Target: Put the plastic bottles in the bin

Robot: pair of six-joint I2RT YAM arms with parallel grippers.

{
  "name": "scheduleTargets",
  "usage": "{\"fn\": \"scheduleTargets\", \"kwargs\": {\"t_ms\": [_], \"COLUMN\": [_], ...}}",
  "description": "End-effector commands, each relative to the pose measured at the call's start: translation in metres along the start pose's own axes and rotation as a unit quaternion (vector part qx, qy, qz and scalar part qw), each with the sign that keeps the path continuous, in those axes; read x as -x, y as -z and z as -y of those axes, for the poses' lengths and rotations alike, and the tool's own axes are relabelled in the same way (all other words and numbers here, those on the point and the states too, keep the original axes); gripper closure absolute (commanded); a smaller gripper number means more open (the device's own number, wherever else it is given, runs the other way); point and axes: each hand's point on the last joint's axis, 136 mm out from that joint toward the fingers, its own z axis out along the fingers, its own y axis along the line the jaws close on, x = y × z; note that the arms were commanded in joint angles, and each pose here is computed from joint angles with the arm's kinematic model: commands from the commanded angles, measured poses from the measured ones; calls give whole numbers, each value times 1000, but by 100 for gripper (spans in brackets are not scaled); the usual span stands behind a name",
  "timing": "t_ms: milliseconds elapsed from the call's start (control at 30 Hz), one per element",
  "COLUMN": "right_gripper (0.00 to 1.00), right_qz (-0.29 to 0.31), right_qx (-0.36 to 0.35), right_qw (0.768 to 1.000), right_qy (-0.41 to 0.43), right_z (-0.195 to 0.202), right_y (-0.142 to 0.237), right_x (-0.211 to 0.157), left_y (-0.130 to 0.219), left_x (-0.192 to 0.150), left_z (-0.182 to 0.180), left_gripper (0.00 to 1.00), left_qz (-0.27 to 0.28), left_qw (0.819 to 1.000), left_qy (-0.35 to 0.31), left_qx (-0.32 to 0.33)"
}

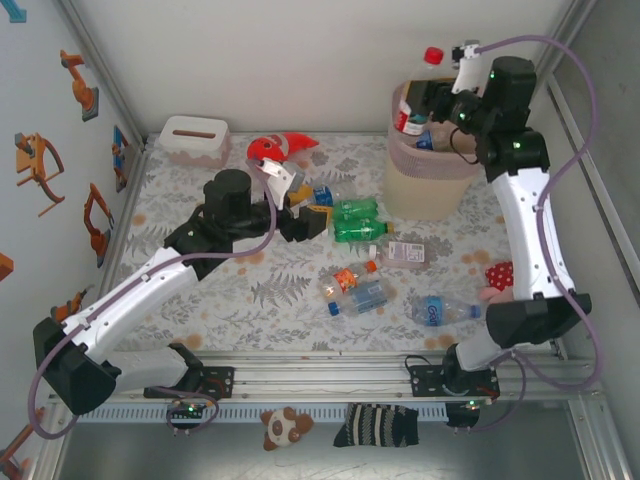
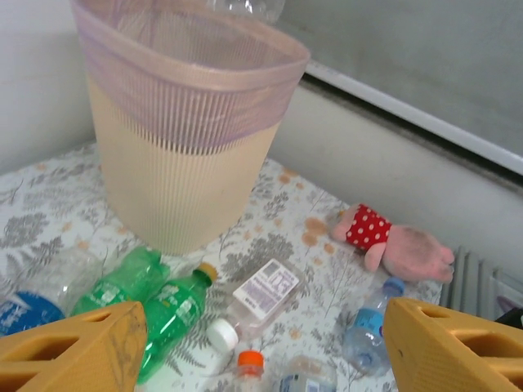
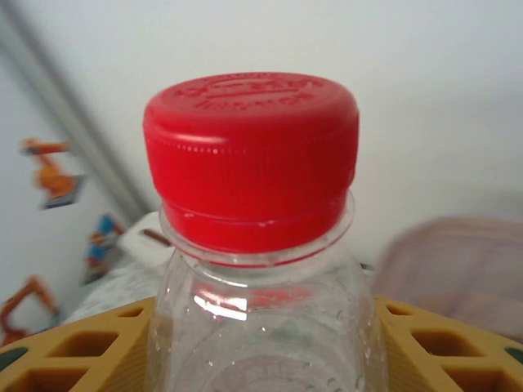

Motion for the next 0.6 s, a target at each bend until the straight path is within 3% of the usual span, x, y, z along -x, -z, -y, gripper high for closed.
{"fn": "scheduleTargets", "kwargs": {"t_ms": [0,267,567], "right_gripper": [43,43,42], "right_qz": [-27,-130,-258], "right_qx": [-108,-214,-240], "right_qw": [993,968,935], "right_qy": [-24,-21,-36], "right_z": [59,144,192], "right_y": [-5,-29,-53], "right_x": [-8,-59,-141], "left_y": [4,-1,-13], "left_x": [-11,-20,-42], "left_z": [-7,-12,-15], "left_gripper": [25,25,26], "left_qz": [-21,-40,-88], "left_qw": [1000,999,996], "left_qy": [-3,2,10], "left_qx": [19,26,18]}}
